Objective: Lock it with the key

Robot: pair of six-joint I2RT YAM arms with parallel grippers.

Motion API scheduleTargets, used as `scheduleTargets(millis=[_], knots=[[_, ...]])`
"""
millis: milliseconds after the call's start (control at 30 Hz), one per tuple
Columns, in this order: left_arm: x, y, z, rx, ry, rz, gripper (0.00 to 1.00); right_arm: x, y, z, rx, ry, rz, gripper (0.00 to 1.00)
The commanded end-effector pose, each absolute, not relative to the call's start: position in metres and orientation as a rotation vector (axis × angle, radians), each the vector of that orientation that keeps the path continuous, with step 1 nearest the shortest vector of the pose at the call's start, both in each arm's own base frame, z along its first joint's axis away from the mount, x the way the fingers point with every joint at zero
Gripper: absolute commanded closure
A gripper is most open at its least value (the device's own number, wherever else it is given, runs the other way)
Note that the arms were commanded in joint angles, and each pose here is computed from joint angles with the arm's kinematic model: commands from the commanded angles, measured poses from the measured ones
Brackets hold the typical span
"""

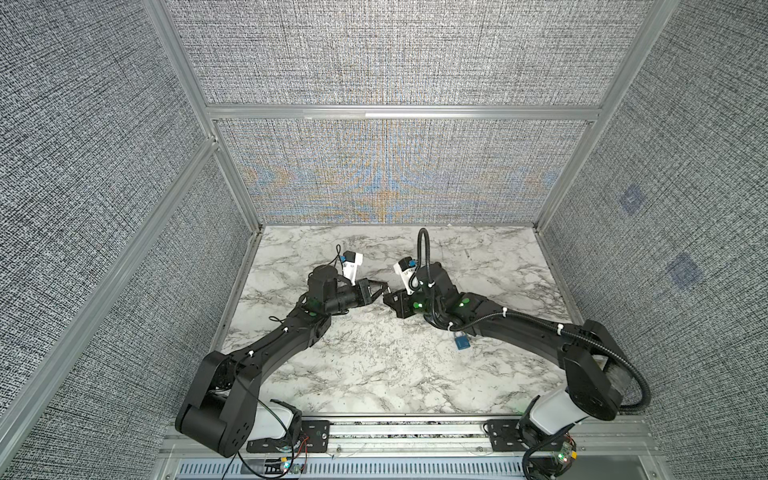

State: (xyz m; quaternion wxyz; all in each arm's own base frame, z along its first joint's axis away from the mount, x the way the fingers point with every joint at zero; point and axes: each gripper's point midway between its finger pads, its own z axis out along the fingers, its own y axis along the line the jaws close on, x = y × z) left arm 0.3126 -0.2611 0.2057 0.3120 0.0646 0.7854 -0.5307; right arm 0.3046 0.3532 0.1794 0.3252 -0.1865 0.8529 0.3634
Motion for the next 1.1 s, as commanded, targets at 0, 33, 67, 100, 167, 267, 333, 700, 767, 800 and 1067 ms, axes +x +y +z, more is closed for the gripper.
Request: scheduleTargets(millis=[0, 33, 67, 100, 167, 267, 333, 700, 767, 800, 1067], knots=[[0.316, -0.257, 0.208, 0.202, 2.059, -1.344, 0.77, 0.296, 0.349, 0.182, -0.522, 2.251, 1.086, 1.00], [0.317, -0.256, 0.209, 0.202, 2.057, -1.336, 0.73, 0.293, 0.349, 0.184, -0.547, 2.248, 1.134, 1.00], [0.317, -0.254, 0.211, 0.201, 2.051, -1.331, 0.71, 0.291, 0.349, 0.184, -0.562, 2.250, 1.162, 1.00], [0.317, -0.252, 0.212, 0.203, 2.046, -1.327, 0.70, 0.289, 0.347, 0.185, -0.572, 2.257, 1.188, 1.00], [0.317, -0.250, 0.216, 0.216, 2.032, -1.320, 0.67, 0.287, 0.345, 0.184, -0.594, 2.270, 1.223, 1.00], [0.315, -0.247, 0.220, 0.237, 2.018, -1.307, 0.64, 0.283, 0.343, 0.185, -0.623, 2.275, 1.271, 1.00], [0.311, -0.249, 0.224, 0.289, 2.008, -1.313, 0.63, 0.281, 0.340, 0.184, -0.630, 2.288, 1.282, 1.00], [0.282, -0.259, 0.231, 0.528, 1.980, -1.358, 0.63, 0.264, 0.340, 0.193, -0.700, 2.289, 1.426, 1.00], [0.280, -0.261, 0.228, 0.543, 1.992, -1.350, 0.63, 0.262, 0.340, 0.195, -0.707, 2.287, 1.447, 1.00], [0.279, -0.261, 0.227, 0.544, 2.000, -1.348, 0.63, 0.261, 0.341, 0.196, -0.709, 2.286, 1.452, 1.00], [0.283, -0.261, 0.215, 0.524, 2.032, -1.317, 0.63, 0.260, 0.344, 0.205, -0.718, 2.270, 1.486, 1.00]])
